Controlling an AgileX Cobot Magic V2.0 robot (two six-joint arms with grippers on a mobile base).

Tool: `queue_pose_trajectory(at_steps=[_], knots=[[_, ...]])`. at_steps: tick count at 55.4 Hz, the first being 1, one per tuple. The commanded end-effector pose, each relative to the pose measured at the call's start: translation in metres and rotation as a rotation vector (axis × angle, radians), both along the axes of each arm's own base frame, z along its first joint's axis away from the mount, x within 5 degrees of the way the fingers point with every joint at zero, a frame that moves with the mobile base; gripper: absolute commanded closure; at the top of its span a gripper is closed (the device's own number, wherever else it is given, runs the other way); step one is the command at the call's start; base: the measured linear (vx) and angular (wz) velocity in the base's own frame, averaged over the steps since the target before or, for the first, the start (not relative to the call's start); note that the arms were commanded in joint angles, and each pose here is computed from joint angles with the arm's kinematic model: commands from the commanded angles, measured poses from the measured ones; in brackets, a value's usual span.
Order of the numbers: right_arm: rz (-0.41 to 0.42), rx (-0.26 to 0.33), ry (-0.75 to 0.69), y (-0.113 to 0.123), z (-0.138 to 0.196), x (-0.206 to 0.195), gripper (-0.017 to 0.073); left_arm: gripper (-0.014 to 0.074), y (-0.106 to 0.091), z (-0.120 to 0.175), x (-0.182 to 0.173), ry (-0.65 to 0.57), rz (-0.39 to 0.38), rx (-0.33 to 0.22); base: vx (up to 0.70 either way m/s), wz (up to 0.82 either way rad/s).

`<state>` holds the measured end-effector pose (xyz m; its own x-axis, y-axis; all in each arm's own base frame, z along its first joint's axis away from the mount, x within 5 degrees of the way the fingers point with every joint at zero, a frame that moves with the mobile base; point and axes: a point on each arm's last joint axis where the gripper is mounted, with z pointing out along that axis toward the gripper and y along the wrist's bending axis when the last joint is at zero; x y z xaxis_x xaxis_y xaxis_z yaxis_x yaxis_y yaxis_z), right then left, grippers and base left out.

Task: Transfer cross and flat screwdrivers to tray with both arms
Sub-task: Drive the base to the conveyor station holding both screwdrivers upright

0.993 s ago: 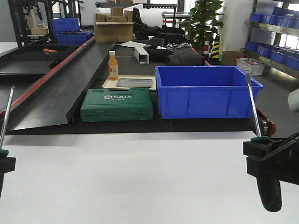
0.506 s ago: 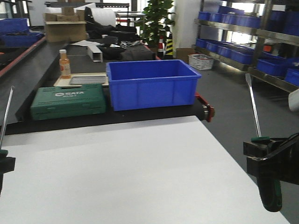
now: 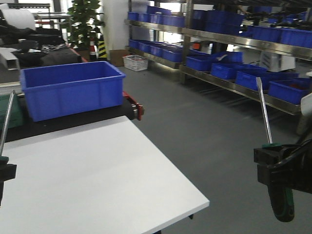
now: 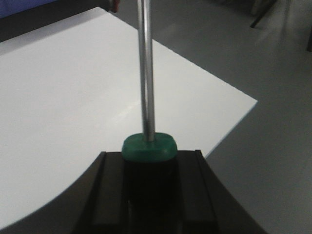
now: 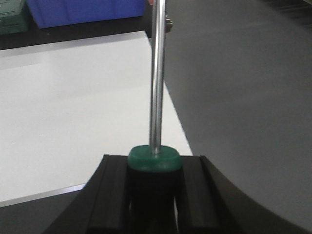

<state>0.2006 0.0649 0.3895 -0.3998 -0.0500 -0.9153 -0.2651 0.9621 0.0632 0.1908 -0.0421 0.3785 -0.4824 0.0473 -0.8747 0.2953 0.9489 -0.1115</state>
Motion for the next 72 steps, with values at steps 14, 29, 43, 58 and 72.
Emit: queue_pose_trajectory(at_steps=[14,29,43,58,72], knots=[[0.005,0.026,-0.136,-0.0012,0.0217,-0.0033,0.0567,0.0594,0.0005,0.0189,-0.0016,-0.114,0.023,-0.045,0.02,-0.66],[0.005,0.026,-0.136,-0.0012,0.0217,-0.0033,0.0567,0.0594,0.0005,0.0189,-0.0016,-0.114,0.023,-0.045,0.13,-0.65],[0.005,0.026,-0.135,-0.0012,0.0216,-0.0034,0.0567,0.0594,0.0005,0.0189,-0.0016,-0.114,0.023,-0.045,0.19,-0.60],[0.005,0.026,-0.135,-0.0012,0.0216,-0.0034,0.0567,0.0594,0.0005,0.0189,-0.0016,-0.114,0.023,-0.045,0.23,-0.58],[0.005,0.026,-0.135,-0.0012,0.0216,-0.0034,0.0567,0.0594,0.0005,0.0189,-0.0016,-0.114,0.023,-0.045,0.29,-0.54]])
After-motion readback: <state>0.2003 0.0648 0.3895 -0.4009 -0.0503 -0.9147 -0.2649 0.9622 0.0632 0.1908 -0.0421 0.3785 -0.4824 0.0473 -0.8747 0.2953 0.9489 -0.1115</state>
